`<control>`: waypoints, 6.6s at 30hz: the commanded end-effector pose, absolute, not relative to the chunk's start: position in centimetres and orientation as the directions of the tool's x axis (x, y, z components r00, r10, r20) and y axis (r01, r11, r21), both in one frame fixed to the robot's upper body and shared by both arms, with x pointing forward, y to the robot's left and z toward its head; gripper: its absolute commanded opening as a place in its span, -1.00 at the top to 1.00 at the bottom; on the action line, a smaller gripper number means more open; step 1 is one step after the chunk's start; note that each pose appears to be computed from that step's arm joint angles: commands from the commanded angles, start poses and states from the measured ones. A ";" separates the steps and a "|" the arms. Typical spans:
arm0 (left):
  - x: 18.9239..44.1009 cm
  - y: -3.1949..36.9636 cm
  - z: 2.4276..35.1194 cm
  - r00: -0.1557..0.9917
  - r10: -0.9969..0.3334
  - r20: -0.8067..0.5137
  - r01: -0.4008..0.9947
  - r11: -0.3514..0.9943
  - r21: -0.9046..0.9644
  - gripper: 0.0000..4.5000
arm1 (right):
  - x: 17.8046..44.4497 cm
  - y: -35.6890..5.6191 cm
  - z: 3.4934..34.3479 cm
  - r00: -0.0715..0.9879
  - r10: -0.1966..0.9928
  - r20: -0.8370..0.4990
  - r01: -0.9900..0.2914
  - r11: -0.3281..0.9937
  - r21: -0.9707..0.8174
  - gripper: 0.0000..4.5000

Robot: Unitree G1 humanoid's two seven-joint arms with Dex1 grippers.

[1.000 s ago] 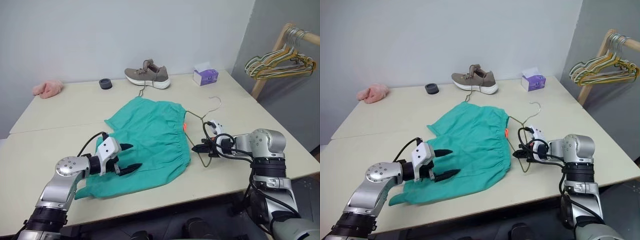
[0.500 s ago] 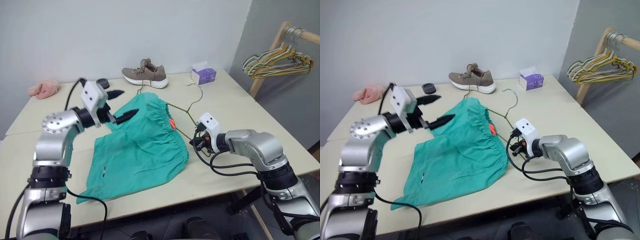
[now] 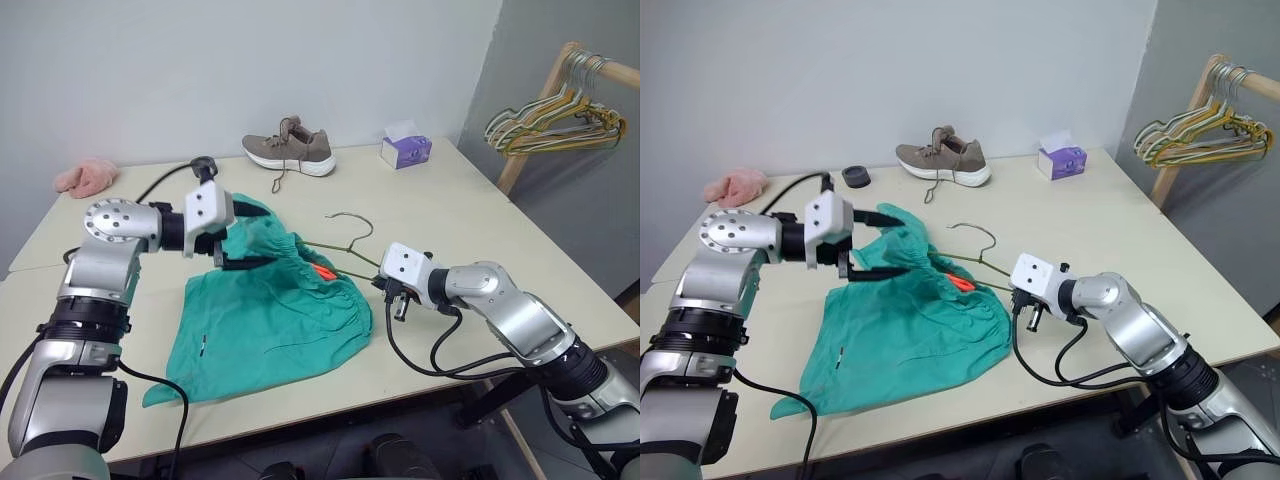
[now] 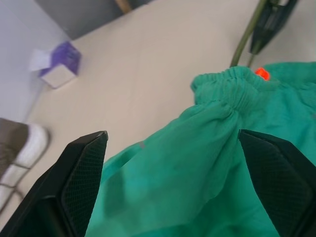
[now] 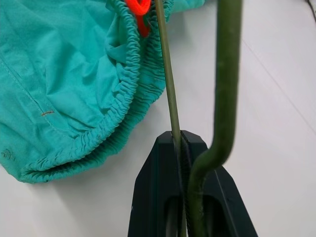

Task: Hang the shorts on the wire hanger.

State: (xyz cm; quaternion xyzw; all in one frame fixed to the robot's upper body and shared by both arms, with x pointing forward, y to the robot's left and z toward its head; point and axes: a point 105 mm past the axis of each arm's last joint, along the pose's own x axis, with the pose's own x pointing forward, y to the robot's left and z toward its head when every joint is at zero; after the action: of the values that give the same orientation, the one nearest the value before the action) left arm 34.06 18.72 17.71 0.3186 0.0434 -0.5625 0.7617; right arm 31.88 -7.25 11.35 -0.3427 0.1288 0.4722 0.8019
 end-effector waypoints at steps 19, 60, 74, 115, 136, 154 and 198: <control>32.5 16.1 15.3 0.243 -0.855 -0.458 0.926 0.063 0.373 0.52 | 30.8 -5.4 14.0 0.477 0.741 -0.473 -0.782 0.112 -0.613 1.00; 33.8 15.1 17.4 0.321 -0.902 -0.288 0.934 0.252 0.253 1.00 | 24.8 -8.2 8.6 0.369 0.778 -0.509 -0.795 0.547 0.260 -1.00; 35.0 14.8 20.0 0.386 -0.902 -0.193 0.898 0.319 0.303 1.00 | 27.7 -5.2 6.1 0.449 0.737 -0.505 -0.684 0.647 0.337 -0.60; 26.4 20.6 17.1 0.316 -0.849 -0.423 0.947 0.254 0.199 1.00 | 35.1 -18.9 11.2 0.856 0.369 -0.361 -0.351 0.929 0.118 0.99; 27.5 23.7 14.6 0.353 -0.732 -0.582 0.934 0.240 0.266 1.00 | 34.0 -18.5 13.2 0.837 0.419 -0.354 -0.437 0.899 0.029 0.99; 28.2 17.9 12.6 0.283 -0.827 -0.486 0.949 0.167 0.269 1.00 | 29.4 -10.9 16.7 0.527 0.718 -0.454 -0.843 0.508 -0.176 0.14; 32.2 19.6 15.3 0.536 -0.815 -0.220 0.839 0.487 0.242 -0.12 | 31.6 -10.6 14.1 0.481 0.709 -0.515 -0.874 0.434 -0.219 0.98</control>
State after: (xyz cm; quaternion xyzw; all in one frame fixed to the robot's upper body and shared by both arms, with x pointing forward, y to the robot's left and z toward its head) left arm 31.36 18.51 13.87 0.1774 0.0591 -0.5151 0.8365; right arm 30.62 -9.35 12.44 -0.2383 0.1991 0.5196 0.7960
